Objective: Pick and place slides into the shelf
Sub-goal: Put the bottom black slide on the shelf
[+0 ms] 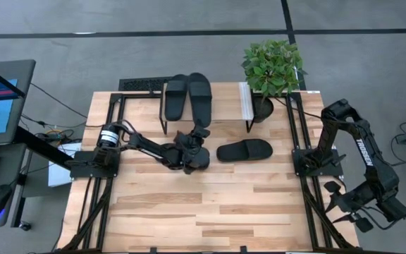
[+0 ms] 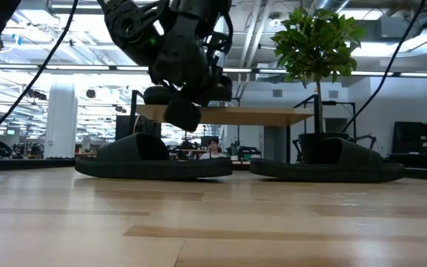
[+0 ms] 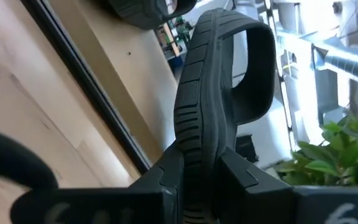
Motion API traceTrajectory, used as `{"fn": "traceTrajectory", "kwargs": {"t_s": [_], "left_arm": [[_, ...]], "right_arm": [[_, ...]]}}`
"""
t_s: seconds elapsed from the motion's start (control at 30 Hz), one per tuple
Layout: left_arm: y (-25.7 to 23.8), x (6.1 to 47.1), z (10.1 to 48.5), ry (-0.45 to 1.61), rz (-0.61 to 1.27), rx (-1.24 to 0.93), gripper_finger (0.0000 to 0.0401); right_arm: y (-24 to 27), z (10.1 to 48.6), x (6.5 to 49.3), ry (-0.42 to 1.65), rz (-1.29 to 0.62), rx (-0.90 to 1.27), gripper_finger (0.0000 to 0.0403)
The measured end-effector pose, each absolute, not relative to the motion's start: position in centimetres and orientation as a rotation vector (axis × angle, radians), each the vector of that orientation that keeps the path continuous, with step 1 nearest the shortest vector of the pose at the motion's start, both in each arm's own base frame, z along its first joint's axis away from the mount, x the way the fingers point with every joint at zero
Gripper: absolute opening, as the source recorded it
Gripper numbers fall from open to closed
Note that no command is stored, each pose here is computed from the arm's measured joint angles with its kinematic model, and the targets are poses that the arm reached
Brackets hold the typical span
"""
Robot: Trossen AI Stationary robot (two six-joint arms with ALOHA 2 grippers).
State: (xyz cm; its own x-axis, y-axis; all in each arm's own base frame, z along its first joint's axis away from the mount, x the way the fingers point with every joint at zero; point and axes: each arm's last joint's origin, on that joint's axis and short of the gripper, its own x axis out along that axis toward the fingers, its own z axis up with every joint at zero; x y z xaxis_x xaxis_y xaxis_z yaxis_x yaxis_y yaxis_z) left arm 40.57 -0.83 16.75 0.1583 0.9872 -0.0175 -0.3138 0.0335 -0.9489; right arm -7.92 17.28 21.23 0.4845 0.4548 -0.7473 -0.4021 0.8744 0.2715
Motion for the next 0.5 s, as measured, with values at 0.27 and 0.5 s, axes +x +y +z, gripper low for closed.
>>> {"fn": "traceTrajectory", "kwargs": {"t_s": [0.27,0.5], "left_arm": [[0.0,40.4,17.3,-0.870,1.219,-1.053,0.0036],[0.5,39.9,18.4,-0.824,1.236,-1.021,0.0036]], "right_arm": [[17.1,21.2,-7.8,0.923,0.513,0.042,0.0178],[17.1,21.2,-7.8,0.922,0.512,0.040,0.0178]]}}
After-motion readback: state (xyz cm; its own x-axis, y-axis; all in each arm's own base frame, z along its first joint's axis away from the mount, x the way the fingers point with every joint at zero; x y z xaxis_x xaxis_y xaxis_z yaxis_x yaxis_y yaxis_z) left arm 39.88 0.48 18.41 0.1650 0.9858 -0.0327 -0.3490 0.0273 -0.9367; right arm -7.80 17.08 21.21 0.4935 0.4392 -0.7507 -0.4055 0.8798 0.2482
